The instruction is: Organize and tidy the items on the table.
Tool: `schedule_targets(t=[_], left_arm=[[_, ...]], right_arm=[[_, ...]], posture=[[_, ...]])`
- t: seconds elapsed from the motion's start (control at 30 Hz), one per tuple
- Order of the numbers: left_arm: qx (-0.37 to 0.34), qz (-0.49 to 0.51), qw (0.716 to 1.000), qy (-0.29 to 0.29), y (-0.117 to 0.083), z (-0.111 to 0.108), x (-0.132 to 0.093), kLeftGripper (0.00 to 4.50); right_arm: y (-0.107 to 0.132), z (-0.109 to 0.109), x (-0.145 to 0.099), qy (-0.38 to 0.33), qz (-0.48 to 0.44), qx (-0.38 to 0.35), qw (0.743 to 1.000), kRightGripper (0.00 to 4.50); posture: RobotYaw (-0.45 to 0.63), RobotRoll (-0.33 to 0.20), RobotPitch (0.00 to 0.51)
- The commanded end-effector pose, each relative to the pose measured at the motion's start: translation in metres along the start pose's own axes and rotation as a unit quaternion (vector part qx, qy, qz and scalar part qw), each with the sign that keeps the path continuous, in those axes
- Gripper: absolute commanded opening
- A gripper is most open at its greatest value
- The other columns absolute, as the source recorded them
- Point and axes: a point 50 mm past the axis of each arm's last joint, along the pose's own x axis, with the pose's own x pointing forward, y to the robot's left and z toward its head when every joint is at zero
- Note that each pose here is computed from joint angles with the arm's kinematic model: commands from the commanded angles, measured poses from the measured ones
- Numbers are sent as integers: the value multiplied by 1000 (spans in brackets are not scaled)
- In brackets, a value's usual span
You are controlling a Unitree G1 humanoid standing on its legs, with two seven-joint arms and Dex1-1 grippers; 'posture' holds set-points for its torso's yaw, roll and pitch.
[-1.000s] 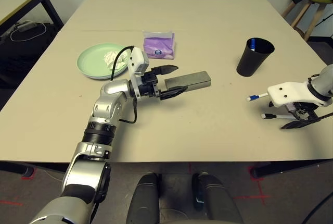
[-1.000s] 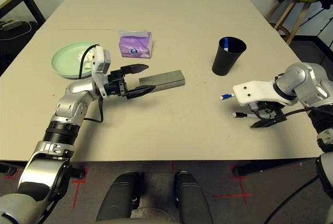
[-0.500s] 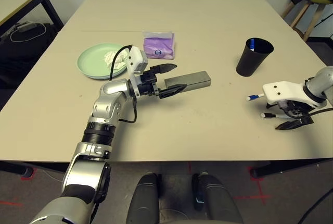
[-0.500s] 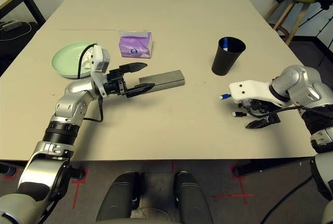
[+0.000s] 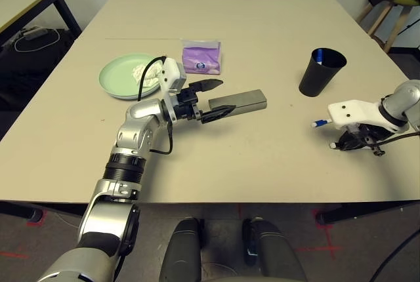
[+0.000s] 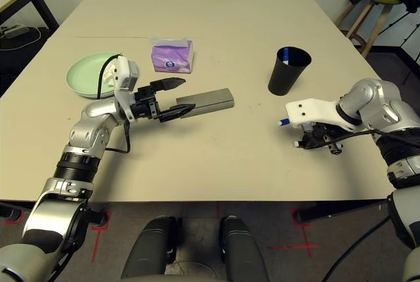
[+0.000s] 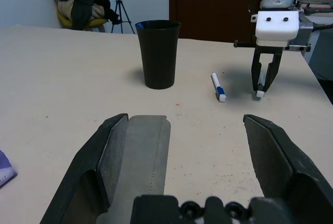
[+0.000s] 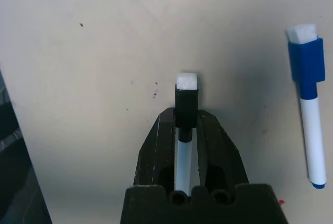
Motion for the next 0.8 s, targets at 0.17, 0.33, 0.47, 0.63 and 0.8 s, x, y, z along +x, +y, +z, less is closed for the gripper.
schedule_targets(t=[0.17, 0.33, 0.47, 0.63, 0.8], left_arm=[[3, -6, 1000, -1, -1, 1, -1, 4500], [0, -5, 1000, 2, -2, 0, -2, 4500], [2, -1, 1000, 18, -1, -1, -5, 4500], [6, 16, 1000, 15, 0, -1, -9, 4500], [20, 12, 999, 25, -1, -2, -11, 4500]], right_arm=[[-10, 36, -39, -200, -36, 64, 977, 418], [-21, 65, -57, -374, -77, 92, 920, 418], [-30, 75, -58, -478, -156, 124, 856, 418], [-42, 78, -57, -577, -294, 167, 743, 418], [-48, 79, -58, -646, -400, 197, 619, 418]], posture=[[115, 0, 83], [109, 0, 76], [107, 0, 73], [112, 0, 71], [111, 0, 73]])
